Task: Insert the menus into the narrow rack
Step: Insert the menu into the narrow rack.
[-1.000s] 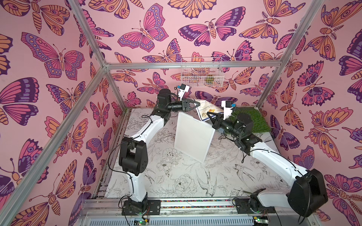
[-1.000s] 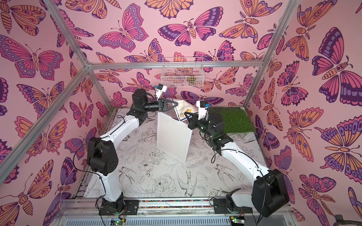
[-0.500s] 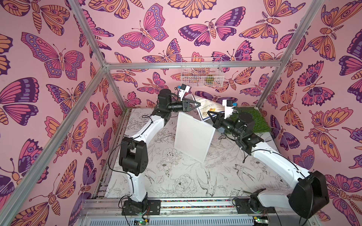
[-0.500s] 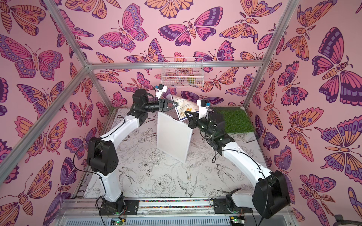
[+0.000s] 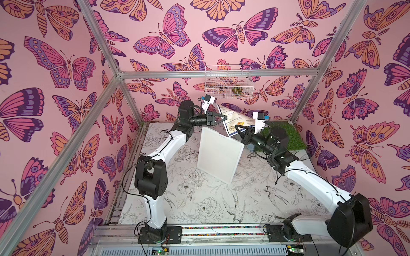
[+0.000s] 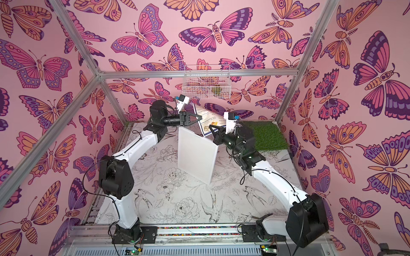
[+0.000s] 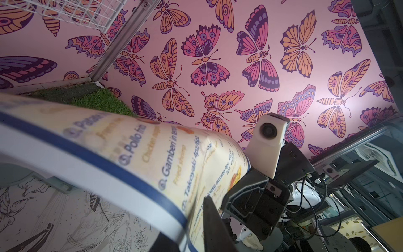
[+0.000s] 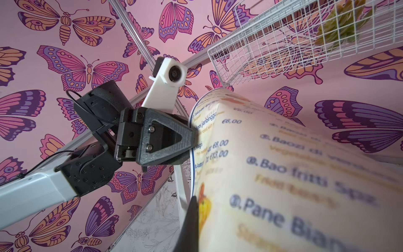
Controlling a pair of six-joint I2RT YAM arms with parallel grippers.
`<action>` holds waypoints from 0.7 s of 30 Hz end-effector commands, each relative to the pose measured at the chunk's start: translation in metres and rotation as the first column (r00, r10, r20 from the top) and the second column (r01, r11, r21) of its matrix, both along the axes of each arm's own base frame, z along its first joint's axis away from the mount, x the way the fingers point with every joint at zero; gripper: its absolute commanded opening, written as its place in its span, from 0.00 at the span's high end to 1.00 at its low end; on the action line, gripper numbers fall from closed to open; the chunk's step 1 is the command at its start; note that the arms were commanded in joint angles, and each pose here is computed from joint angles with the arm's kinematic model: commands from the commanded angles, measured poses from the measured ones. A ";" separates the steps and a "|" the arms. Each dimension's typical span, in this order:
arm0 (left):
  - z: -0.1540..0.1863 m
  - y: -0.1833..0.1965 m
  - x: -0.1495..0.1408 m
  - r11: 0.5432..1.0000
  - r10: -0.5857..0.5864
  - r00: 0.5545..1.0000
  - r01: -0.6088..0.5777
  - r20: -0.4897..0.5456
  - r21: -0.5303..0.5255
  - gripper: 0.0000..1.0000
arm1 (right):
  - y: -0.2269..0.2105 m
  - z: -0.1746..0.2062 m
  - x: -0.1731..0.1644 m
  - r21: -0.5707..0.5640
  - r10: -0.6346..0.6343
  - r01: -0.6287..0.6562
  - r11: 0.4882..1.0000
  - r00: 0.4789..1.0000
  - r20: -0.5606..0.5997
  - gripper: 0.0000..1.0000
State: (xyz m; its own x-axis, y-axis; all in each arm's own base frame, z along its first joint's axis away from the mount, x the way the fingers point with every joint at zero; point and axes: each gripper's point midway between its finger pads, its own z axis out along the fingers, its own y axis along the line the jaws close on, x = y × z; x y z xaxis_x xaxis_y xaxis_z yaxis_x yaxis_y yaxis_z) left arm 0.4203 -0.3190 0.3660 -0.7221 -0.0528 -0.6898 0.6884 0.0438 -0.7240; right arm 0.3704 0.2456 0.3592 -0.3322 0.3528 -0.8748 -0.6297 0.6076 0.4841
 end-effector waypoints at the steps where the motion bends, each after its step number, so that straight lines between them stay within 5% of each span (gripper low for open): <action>1: 0.025 0.002 -0.013 1.000 -0.019 0.999 0.020 0.051 -0.019 0.80 | 0.000 0.017 -0.002 0.036 0.007 -0.008 0.999 1.000 0.027 1.00; 21: 0.032 0.001 -0.011 0.999 -0.023 0.998 0.024 0.055 -0.027 0.80 | 0.002 0.025 -0.001 0.033 0.012 -0.014 0.999 0.999 0.037 1.00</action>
State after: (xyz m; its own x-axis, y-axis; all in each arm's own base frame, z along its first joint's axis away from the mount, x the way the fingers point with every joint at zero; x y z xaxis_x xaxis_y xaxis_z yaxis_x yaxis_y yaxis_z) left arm 0.4188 -0.3185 0.3776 -0.7199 -0.0586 -0.6916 0.6908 0.0364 -0.7222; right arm 0.3705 0.2459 0.3637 -0.3366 0.3640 -0.8685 -0.6284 0.6000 0.4950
